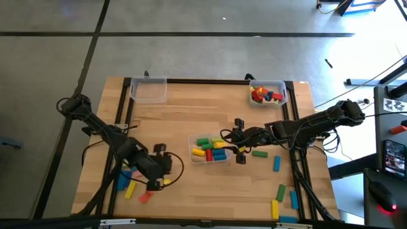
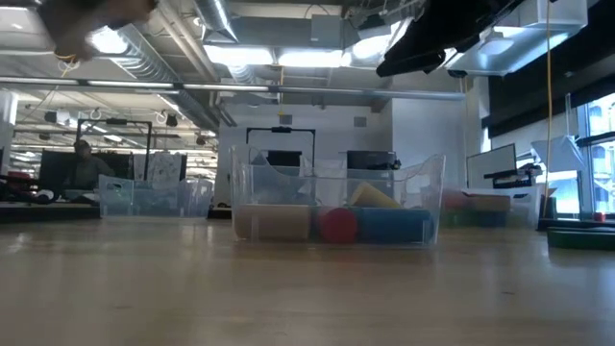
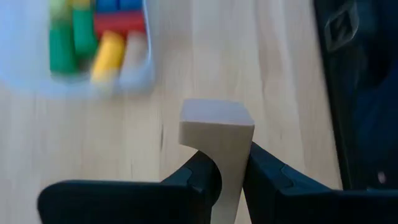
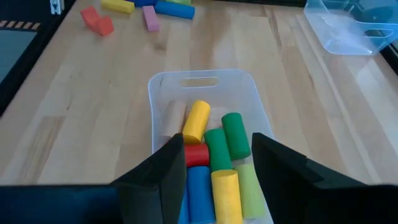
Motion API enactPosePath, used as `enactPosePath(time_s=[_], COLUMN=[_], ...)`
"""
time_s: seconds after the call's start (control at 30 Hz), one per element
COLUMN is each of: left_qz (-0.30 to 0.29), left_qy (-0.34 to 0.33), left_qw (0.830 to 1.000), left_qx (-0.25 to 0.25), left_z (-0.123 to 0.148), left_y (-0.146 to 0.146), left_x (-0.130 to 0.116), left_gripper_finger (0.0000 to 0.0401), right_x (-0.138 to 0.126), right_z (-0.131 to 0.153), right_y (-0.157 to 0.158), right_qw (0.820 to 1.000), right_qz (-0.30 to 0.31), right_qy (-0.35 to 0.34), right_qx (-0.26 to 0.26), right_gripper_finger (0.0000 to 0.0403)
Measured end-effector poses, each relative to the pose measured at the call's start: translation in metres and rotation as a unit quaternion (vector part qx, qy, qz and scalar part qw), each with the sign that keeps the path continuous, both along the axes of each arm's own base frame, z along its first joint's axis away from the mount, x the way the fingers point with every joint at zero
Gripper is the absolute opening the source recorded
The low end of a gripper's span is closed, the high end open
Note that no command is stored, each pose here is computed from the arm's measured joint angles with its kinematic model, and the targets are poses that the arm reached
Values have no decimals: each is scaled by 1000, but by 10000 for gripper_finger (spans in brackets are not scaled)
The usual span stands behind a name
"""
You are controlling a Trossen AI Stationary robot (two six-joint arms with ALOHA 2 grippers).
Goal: Sort blocks by size
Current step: Put the light brown arch block into the top right transparent bin
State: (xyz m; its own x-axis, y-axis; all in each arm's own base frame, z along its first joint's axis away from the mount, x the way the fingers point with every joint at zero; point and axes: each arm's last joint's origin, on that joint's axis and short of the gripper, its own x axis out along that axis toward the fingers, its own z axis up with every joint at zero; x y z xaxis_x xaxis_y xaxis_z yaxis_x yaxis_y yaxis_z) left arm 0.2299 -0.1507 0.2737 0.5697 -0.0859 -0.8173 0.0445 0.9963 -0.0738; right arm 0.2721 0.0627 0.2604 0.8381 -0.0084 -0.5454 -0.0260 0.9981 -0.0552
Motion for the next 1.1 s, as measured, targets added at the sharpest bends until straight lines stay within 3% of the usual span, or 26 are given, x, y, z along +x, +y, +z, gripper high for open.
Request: enactPosePath(time_s=[0.17, 0.37, 0.5, 0.8, 1.1], left_qz=[-20, -38, -35, -12, 26], left_qy=[-102, -206, -258, -336, -356], left_qw=[994, 977, 964, 941, 932], left_qx=[20, 43, 46, 42, 68], left_z=[12, 28, 37, 47, 43], left_y=[3, 10, 16, 26, 32], left_x=[19, 38, 47, 66, 78], left_gripper_finger=[59, 60, 60, 60, 44], right_x=[2, 5, 7, 36, 48], right_z=[3, 1, 5, -1, -2], right_y=[1, 5, 6, 14, 34], right_qw=[1000, 995, 990, 972, 952], right_qz=[6, 42, 56, 80, 119], right_qy=[-18, -68, -109, -215, -282], right_qx=[10, 61, 75, 53, 6], right_gripper_finger=[177, 179, 209, 330, 331])
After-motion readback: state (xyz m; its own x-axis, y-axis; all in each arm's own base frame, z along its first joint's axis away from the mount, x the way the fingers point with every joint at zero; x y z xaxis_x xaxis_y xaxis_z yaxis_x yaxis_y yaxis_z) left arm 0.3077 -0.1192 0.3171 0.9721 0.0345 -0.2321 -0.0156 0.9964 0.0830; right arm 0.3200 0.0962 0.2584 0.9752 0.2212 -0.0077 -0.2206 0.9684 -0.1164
